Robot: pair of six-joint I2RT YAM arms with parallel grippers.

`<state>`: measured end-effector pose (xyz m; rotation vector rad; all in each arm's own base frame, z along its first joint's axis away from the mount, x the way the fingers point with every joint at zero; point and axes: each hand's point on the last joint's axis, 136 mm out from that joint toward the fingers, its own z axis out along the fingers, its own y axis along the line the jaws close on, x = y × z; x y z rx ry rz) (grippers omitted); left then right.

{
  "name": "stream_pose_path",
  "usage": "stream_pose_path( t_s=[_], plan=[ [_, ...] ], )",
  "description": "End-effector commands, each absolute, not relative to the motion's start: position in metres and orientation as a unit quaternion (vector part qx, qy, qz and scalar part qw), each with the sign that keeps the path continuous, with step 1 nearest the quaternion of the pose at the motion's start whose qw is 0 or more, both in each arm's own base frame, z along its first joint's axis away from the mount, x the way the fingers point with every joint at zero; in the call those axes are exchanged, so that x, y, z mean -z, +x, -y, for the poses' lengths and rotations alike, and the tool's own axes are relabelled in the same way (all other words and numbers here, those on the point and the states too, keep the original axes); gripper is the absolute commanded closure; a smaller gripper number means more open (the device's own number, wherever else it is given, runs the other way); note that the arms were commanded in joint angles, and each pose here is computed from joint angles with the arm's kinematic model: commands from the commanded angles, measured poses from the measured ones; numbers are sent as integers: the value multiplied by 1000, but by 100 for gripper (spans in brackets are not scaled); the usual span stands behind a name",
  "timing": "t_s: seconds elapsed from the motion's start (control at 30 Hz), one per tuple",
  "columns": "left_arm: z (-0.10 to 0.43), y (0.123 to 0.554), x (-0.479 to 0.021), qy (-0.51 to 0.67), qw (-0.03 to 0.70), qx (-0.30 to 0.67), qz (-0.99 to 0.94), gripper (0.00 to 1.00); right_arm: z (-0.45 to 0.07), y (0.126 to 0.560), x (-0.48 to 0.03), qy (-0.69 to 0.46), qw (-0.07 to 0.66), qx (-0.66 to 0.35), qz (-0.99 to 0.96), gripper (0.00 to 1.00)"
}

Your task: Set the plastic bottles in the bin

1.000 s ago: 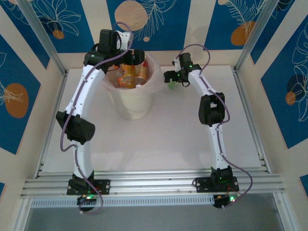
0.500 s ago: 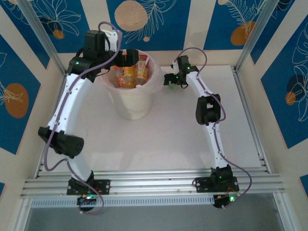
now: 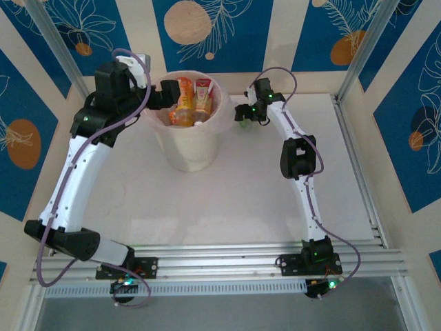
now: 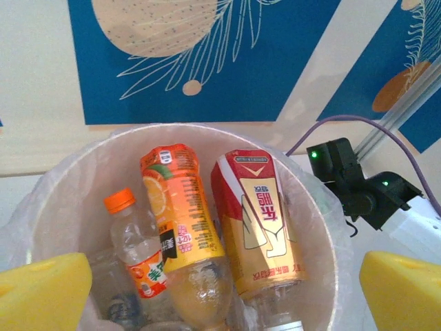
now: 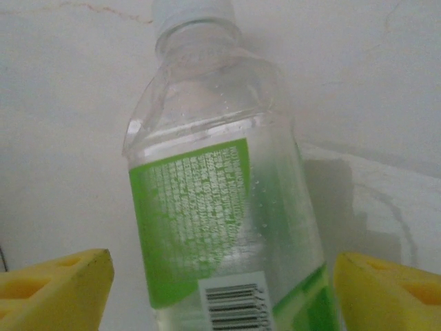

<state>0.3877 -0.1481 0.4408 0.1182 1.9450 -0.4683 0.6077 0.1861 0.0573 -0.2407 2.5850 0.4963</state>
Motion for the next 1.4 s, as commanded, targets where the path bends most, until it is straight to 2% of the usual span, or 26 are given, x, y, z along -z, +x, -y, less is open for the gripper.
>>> stream_pose_path(
  t_s=[0.0, 0.3, 0.57, 0.7, 0.9, 1.1, 1.2, 1.37],
  plan=[
    [133, 384, -460, 23, 572, 187, -799, 1, -193, 592, -47, -73, 204, -200, -956, 21],
    [128, 379, -464, 18, 578, 184, -795, 0, -194, 583, -36, -63, 187, -177, -964, 24],
    [126, 380, -460, 14, 575, 181, -798, 0, -195, 583, -34, -57, 185, -181, -964, 16],
    [125, 380, -461, 11, 576, 181, -797, 1, -196, 581, -33, -55, 180, -179, -966, 16],
    [123, 379, -463, 9, 578, 181, -795, 0, -191, 575, -25, -54, 167, -160, -971, 34],
    [124, 381, -462, 8, 577, 183, -796, 1, -189, 574, -32, -56, 172, -144, -973, 47],
    [124, 382, -459, 6, 574, 183, -798, 1, -191, 574, -51, -59, 189, -137, -971, 50],
    [122, 380, -461, 2, 576, 180, -797, 0, -187, 572, -117, -62, 258, -122, -956, 54]
  ],
)
